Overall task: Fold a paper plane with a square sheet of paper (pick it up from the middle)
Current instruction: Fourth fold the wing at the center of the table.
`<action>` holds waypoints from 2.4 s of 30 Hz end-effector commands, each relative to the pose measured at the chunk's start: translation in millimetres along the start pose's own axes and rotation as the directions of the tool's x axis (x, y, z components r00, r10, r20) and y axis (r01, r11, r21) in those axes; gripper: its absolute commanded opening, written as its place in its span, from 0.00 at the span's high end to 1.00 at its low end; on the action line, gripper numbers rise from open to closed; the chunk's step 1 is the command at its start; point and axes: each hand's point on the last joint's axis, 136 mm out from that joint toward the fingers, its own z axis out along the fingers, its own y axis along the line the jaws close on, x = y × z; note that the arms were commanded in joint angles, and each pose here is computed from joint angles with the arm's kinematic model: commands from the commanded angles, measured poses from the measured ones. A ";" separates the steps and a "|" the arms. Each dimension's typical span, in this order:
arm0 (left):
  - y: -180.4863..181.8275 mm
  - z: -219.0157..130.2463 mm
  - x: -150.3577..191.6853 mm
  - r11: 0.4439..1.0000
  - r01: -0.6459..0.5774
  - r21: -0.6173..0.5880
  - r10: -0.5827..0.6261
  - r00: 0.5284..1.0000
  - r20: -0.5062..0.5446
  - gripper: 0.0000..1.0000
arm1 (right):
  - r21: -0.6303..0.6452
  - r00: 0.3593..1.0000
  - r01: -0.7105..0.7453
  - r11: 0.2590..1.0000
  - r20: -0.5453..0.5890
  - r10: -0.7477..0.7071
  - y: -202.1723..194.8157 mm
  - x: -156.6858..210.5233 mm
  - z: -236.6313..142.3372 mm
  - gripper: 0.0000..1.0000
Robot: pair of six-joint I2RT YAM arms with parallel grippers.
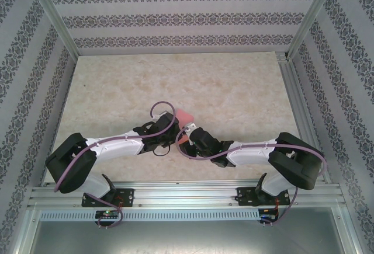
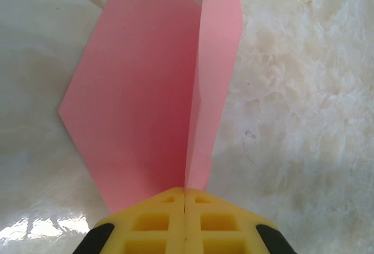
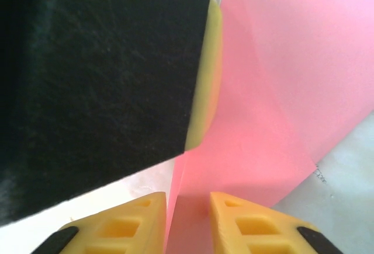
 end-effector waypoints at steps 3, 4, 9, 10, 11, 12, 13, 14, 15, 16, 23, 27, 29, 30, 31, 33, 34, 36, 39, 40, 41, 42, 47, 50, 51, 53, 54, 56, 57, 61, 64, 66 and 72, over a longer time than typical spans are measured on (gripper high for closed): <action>-5.3 -0.8 -0.1 1.000 -0.003 -0.006 0.003 1.000 0.005 0.99 | -0.004 0.999 0.028 1.000 0.033 -0.028 3.3 -10.4 0.0 0.81; -5.9 -1.5 -0.4 1.000 -0.004 -0.005 0.004 1.000 0.006 0.98 | -0.001 0.999 0.030 1.000 0.028 -0.030 2.5 -9.7 1.2 0.83; -6.6 -4.9 -2.7 1.000 -0.004 -0.005 0.004 1.000 0.016 0.89 | 0.000 0.998 0.055 0.998 0.015 -0.055 0.4 -7.5 2.8 0.94; -5.8 -5.9 -3.4 1.000 -0.005 -0.009 0.005 1.000 0.020 0.85 | -0.005 0.998 0.062 0.998 0.015 -0.062 0.9 -7.7 2.6 0.95; -6.6 -8.0 -5.2 1.000 -0.007 -0.004 0.008 1.000 0.028 0.83 | -0.006 0.998 0.067 0.998 0.014 -0.066 -0.1 -7.8 2.3 0.95; -7.2 -9.8 -7.0 1.000 -0.011 -0.001 0.011 0.999 0.035 0.78 | -0.010 0.997 0.073 0.997 0.012 -0.072 0.1 -7.0 2.2 0.96; -7.6 -12.6 -10.3 1.000 -0.010 0.003 0.010 0.999 0.047 0.69 | -0.017 0.997 0.077 0.997 0.008 -0.077 -0.2 -6.2 2.4 0.96; -9.6 -15.5 -13.4 1.000 -0.012 0.015 0.011 0.998 0.057 0.65 | -0.022 0.997 0.081 0.996 0.008 -0.081 -0.4 -6.1 2.5 0.97; -11.5 -17.9 -17.2 0.999 -0.014 0.030 0.012 0.998 0.066 0.64 | -0.025 0.996 0.084 0.996 0.004 -0.084 -1.5 -5.1 3.1 0.97; -10.9 -19.9 -20.4 0.999 -0.010 0.033 0.008 0.997 0.073 0.61 | -0.034 0.996 0.088 0.996 0.000 -0.088 -1.1 -4.2 3.5 0.97; -1.5 -15.4 -35.8 0.998 0.003 0.056 -0.005 0.999 0.041 0.39 | -0.049 0.992 0.122 0.991 -0.011 -0.123 -3.7 -2.3 3.3 0.95; -14.9 0.1 -34.6 0.992 0.013 0.127 -0.008 0.999 -0.041 0.38 | -0.053 0.990 0.136 0.989 -0.031 -0.138 -3.8 1.6 5.0 0.95; -19.3 7.8 -32.9 0.990 0.013 0.140 -0.002 0.997 -0.076 0.38 | -0.051 0.989 0.142 0.989 -0.033 -0.144 -4.4 2.4 5.0 0.95; -21.0 11.1 -32.0 0.990 0.004 0.139 0.008 0.996 -0.090 0.38 | -0.049 0.988 0.145 0.988 -0.037 -0.147 -4.8 3.0 4.8 0.94; -19.5 14.7 -31.6 0.992 0.001 0.124 0.011 0.995 -0.101 0.40 | -0.046 0.988 0.147 0.988 -0.039 -0.149 -5.5 3.6 4.3 0.94; -14.4 20.6 -31.1 0.995 0.000 0.096 0.011 0.993 -0.114 0.45 | -0.038 0.988 0.149 0.988 -0.036 -0.150 -6.8 2.9 3.2 0.94; -12.6 21.9 -31.2 0.996 0.005 0.093 0.005 0.993 -0.114 0.47 | -0.035 0.988 0.149 0.988 -0.036 -0.150 -7.3 2.9 2.7 0.94; -7.1 23.8 -32.8 0.996 0.024 0.085 -0.014 0.994 -0.107 0.52 | -0.031 0.987 0.154 0.988 -0.038 -0.155 -8.4 3.7 2.0 0.93; -5.2 23.5 -34.6 0.996 0.027 0.081 -0.018 0.994 -0.106 0.55 | -0.023 0.986 0.161 0.987 -0.044 -0.162 -10.3 5.8 1.7 0.93; -4.1 22.9 -35.1 0.997 0.024 0.075 -0.016 0.994 -0.104 0.58 | -0.021 0.985 0.165 0.986 -0.045 -0.166 -10.7 6.1 1.5 0.93; -2.4 22.8 -36.0 0.997 0.025 0.068 -0.017 0.995 -0.103 0.61 | -0.020 0.985 0.169 0.985 -0.045 -0.170 -11.0 6.2 1.2 0.93; 0.0 22.9 -36.9 0.998 0.026 0.061 -0.020 0.995 -0.103 0.64 | -0.016 0.984 0.172 0.985 -0.045 -0.173 -11.7 6.1 0.9 0.93; 0.5 22.1 -39.1 0.998 0.030 0.054 -0.024 0.994 -0.103 0.82 | -0.010 0.982 0.183 0.983 -0.044 -0.183 -12.0 2.8 -0.4 0.89; -0.5 22.0 -39.0 0.998 0.035 0.044 -0.030 0.993 -0.112 0.88 | 0.004 0.980 0.197 0.980 -0.041 -0.196 -9.6 -4.2 -3.7 0.85; -1.0 21.8 -38.6 0.998 0.041 0.043 -0.035 0.992 -0.117 0.89 | 0.019 0.978 0.204 0.979 -0.038 -0.203 -10.2 -6.8 -4.7 0.81; -0.1 21.6 -38.3 0.998 0.051 0.040 -0.046 0.992 -0.118 0.91 | 0.033 0.976 0.217 0.976 -0.035 -0.216 -10.5 -10.3 -6.0 0.76; 1.3 21.8 -37.8 0.998 0.053 0.035 -0.049 0.992 -0.118 0.92 | 0.042 0.975 0.221 0.974 -0.032 -0.220 -11.0 -12.5 -6.0 0.72; 3.5 21.6 -37.5 0.998 0.062 0.026 -0.058 0.991 -0.118 0.94 | 0.065 0.974 0.225 0.972 -0.030 -0.223 -13.4 -15.2 -5.9 0.66; 3.4 21.7 -36.7 0.998 0.063 0.028 -0.060 0.991 -0.120 0.94 | 0.061 0.973 0.231 0.971 -0.031 -0.230 -12.1 -15.9 -5.3 0.66; 2.4 21.3 -36.9 0.997 0.068 0.029 -0.065 0.990 -0.122 0.94 | 0.066 0.970 0.244 0.967 -0.033 -0.243 -8.5 -21.5 -0.6 0.63; 3.6 21.6 -36.9 0.997 0.072 0.023 -0.069 0.990 -0.122 0.94 | 0.082 0.966 0.256 0.963 -0.053 -0.252 -8.9 -21.9 4.7 0.64; 3.0 21.7 -36.5 0.997 0.072 0.024 -0.069 0.990 -0.125 0.94 | 0.091 0.967 0.252 0.964 -0.053 -0.248 -10.2 -21.2 7.9 0.64; 3.5 22.4 -36.1 0.997 0.075 0.021 -0.072 0.989 -0.128 0.94 | 0.119 0.970 0.243 0.963 -0.046 -0.239 -12.1 -24.3 10.8 0.72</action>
